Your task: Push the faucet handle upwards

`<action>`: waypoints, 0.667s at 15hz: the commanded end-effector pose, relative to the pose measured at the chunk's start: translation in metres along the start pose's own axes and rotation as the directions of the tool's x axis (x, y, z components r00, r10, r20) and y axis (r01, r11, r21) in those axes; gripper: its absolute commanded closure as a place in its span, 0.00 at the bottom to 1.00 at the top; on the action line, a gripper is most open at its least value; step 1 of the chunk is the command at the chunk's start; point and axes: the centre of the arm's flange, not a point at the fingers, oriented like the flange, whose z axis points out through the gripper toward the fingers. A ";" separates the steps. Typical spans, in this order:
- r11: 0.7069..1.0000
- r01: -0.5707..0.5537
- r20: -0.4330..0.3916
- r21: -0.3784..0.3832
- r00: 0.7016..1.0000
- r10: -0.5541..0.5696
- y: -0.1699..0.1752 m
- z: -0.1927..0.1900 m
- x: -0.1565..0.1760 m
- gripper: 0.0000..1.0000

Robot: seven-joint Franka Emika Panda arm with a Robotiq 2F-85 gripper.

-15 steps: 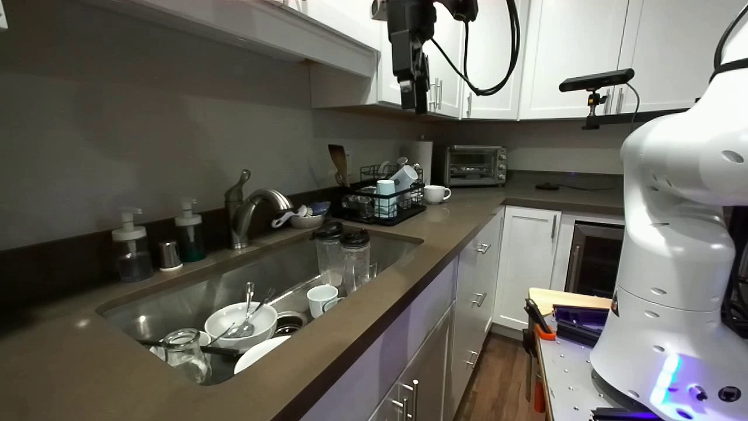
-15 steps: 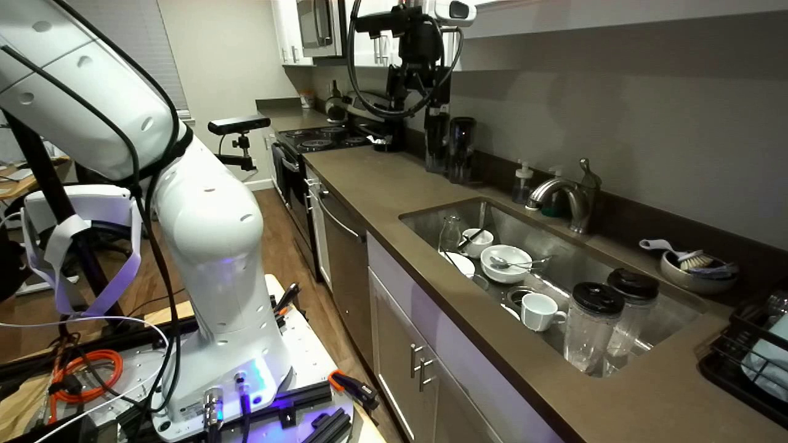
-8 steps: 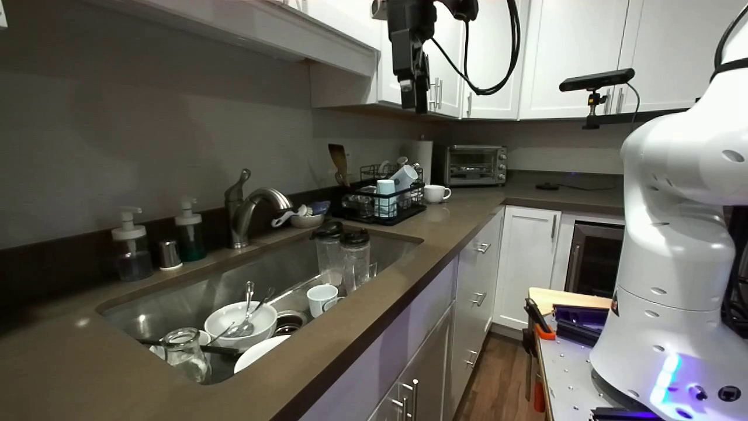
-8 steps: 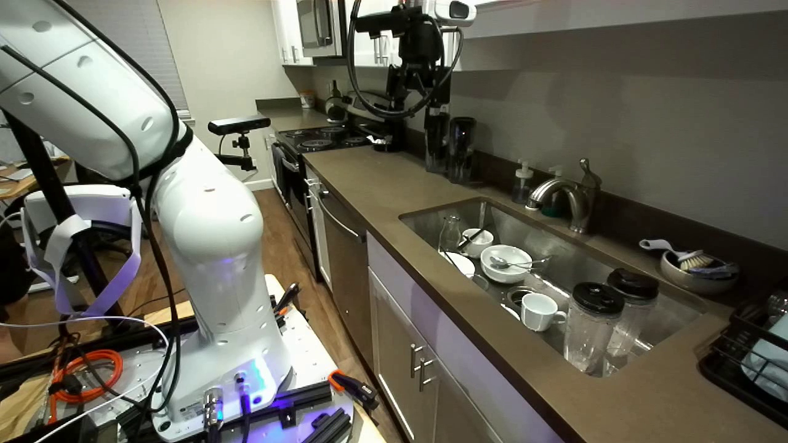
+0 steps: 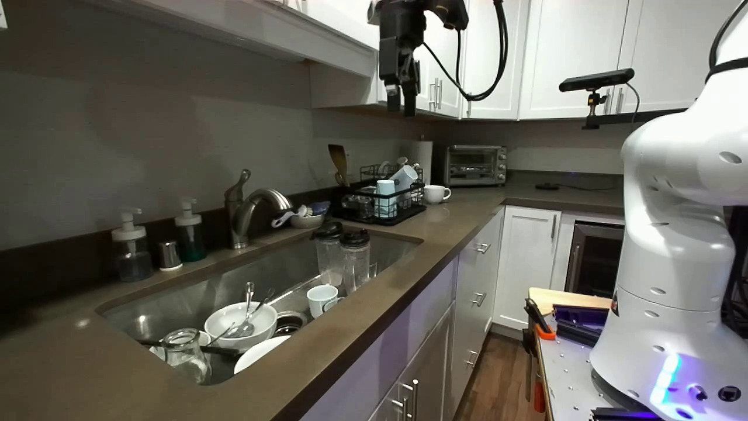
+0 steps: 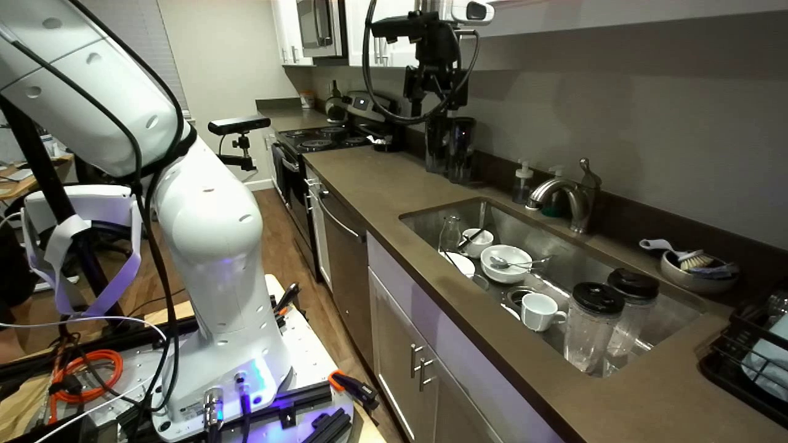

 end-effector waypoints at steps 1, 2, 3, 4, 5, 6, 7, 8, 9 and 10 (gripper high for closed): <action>0.998 -0.014 -0.054 0.055 0.998 0.017 0.015 0.015 0.025 0.00; 0.997 -0.028 -0.065 0.070 0.997 0.033 0.017 0.019 0.029 0.00; 0.995 -0.040 -0.084 0.088 0.995 0.048 0.019 0.027 0.030 0.00; 0.993 -0.055 -0.105 0.107 0.992 0.066 0.021 0.034 0.031 0.00; 0.988 -0.076 -0.123 0.131 0.988 0.092 0.021 0.044 0.033 0.00; 0.984 -0.085 -0.139 0.156 0.985 0.107 0.022 0.053 0.036 0.00; 0.977 -0.110 -0.160 0.181 0.977 0.140 0.023 0.062 0.039 0.00; 0.970 -0.132 -0.186 0.202 0.967 0.171 0.023 0.072 0.042 0.00; 0.961 -0.166 -0.210 0.221 0.954 0.213 0.023 0.083 0.046 0.00; 0.954 -0.189 -0.232 0.231 0.942 0.243 0.023 0.090 0.049 0.00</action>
